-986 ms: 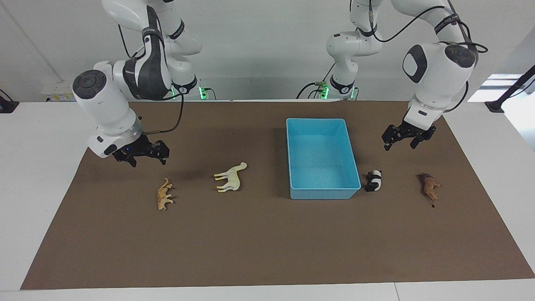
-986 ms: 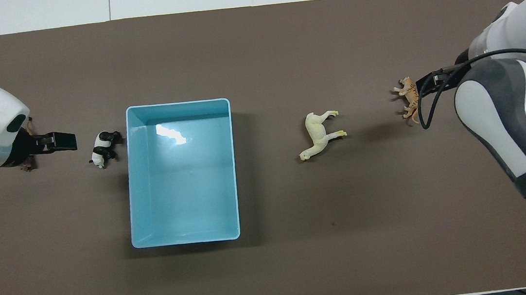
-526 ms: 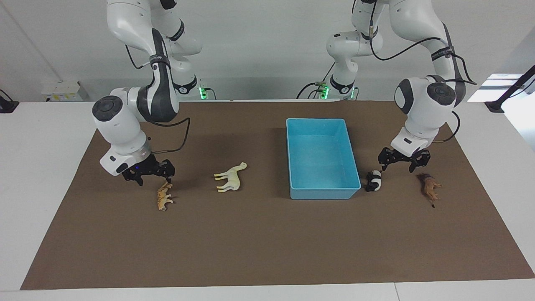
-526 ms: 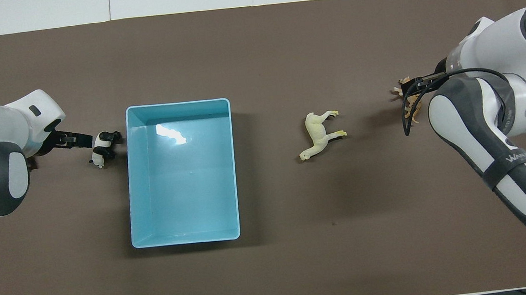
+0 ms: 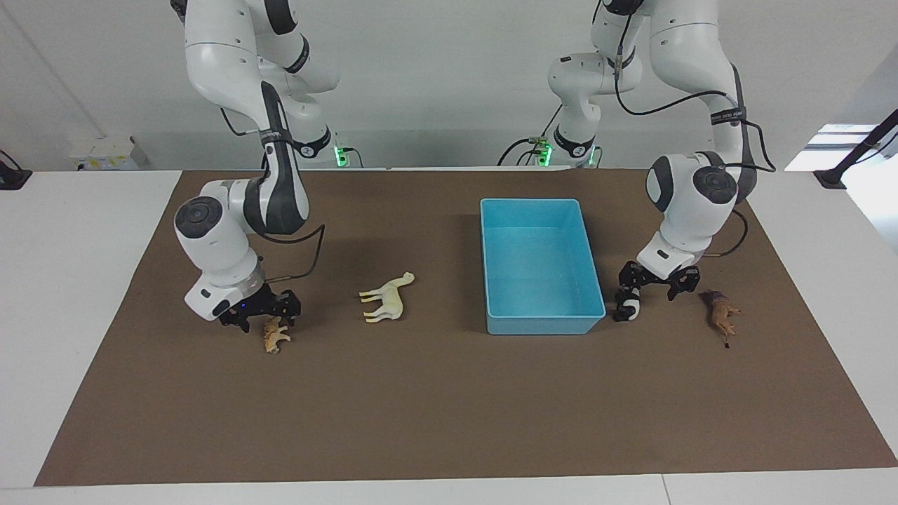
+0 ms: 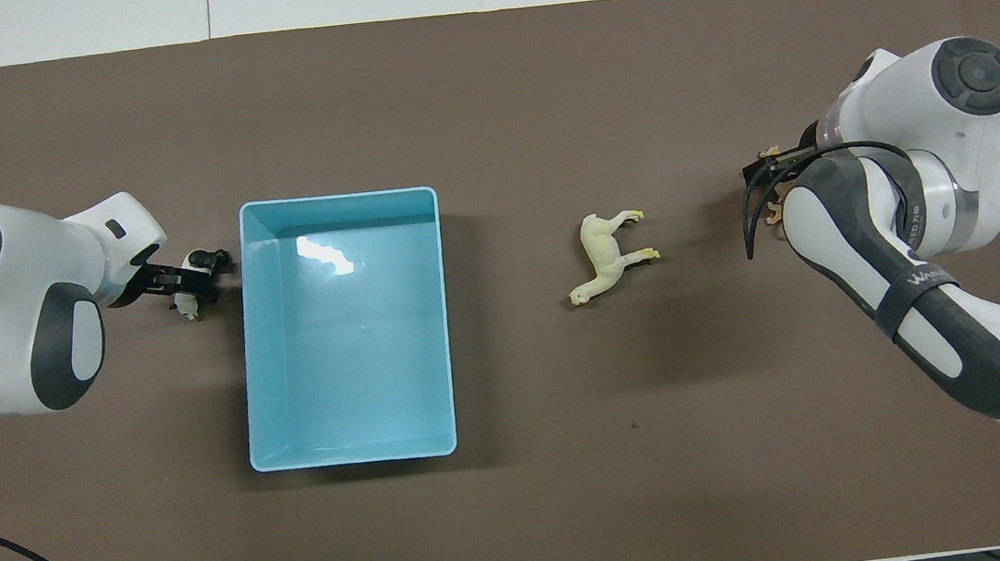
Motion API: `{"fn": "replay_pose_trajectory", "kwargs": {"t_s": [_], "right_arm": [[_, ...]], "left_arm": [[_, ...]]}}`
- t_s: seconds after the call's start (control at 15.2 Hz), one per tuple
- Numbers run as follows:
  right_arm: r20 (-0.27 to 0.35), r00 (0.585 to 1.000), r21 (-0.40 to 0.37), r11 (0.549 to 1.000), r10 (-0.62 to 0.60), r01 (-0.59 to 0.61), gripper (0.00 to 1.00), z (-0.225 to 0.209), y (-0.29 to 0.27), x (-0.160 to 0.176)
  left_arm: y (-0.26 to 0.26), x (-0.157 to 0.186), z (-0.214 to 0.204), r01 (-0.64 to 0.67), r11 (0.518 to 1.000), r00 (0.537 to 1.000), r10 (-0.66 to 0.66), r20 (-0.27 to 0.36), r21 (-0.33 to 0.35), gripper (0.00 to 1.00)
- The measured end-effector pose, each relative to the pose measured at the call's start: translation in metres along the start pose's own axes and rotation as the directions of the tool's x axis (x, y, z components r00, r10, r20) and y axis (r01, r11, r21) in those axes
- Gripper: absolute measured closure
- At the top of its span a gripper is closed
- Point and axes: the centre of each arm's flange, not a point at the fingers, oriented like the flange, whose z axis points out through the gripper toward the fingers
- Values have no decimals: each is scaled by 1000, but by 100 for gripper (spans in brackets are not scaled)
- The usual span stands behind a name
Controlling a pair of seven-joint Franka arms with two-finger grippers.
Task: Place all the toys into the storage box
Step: 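Grasp the panda with the left gripper while the right gripper grasps the tan toy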
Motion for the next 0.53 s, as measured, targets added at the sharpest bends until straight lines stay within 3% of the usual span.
{"fn": "replay_pose_trajectory", "kwargs": {"t_s": [0.53], "right_arm": [[-14, 998, -5, 998, -62, 62, 1, 25, -6, 2]], "left_arm": [[19, 1, 20, 27, 1000, 1000, -27, 11, -8, 0]]}}
